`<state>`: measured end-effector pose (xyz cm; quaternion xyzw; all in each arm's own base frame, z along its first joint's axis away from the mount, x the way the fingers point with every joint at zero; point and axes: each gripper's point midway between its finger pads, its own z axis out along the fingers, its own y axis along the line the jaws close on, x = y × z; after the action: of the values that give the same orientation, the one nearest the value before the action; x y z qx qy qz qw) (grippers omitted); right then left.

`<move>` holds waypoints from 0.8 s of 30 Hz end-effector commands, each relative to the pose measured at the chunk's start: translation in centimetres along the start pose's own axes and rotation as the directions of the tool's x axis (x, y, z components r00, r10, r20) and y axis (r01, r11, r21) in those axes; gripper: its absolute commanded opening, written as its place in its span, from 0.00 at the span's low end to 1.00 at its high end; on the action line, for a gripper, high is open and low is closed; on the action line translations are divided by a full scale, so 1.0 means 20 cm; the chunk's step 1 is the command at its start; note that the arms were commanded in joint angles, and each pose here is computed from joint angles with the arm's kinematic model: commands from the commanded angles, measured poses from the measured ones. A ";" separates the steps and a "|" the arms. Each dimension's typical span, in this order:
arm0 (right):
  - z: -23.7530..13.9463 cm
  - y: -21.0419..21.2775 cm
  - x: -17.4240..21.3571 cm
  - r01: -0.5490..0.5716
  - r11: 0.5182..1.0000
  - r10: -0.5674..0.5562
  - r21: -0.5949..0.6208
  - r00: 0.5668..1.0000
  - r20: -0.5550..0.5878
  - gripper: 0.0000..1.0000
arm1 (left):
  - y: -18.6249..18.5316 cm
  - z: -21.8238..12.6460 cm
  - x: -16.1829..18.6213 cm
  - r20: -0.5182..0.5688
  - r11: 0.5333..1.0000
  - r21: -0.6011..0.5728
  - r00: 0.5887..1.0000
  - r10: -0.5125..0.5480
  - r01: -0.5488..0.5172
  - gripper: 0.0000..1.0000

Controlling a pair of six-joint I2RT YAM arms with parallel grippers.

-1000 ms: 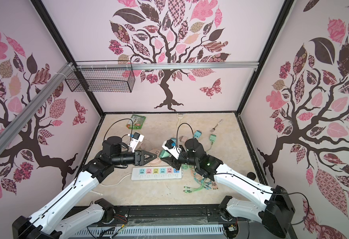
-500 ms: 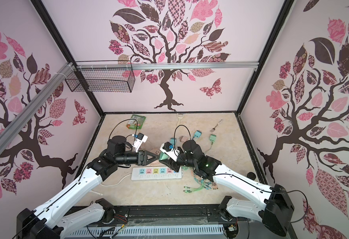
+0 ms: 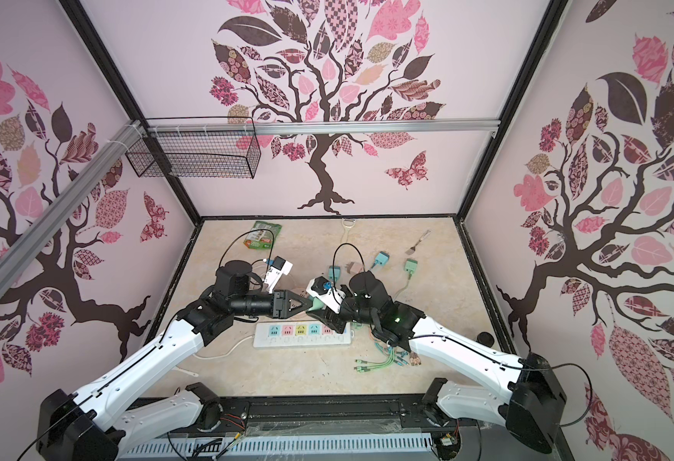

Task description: Insert the plug

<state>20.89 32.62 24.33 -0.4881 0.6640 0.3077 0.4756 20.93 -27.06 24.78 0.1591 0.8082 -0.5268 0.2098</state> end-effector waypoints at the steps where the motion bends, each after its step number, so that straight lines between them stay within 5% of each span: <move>1: 0.00 -0.01 -0.10 0.024 1.000 -0.025 0.013 0.999 0.035 0.23 | -0.11 -0.01 -0.07 0.026 0.997 0.046 0.998 0.057 -0.059 0.40; 12: 0.00 -0.03 -0.09 0.027 0.999 -0.028 0.031 0.999 0.031 0.26 | -0.11 0.01 -0.06 0.013 0.997 0.056 0.999 0.052 -0.053 0.27; 24: -0.05 -0.06 -0.10 -0.007 0.996 0.001 0.093 0.998 0.061 0.40 | -0.09 0.02 -0.06 0.018 0.998 0.042 0.998 0.055 -0.056 0.11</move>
<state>21.74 32.14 24.16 -0.4820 0.6719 0.2789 0.4883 21.30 -27.53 24.45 0.1458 0.8127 -0.5279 0.1992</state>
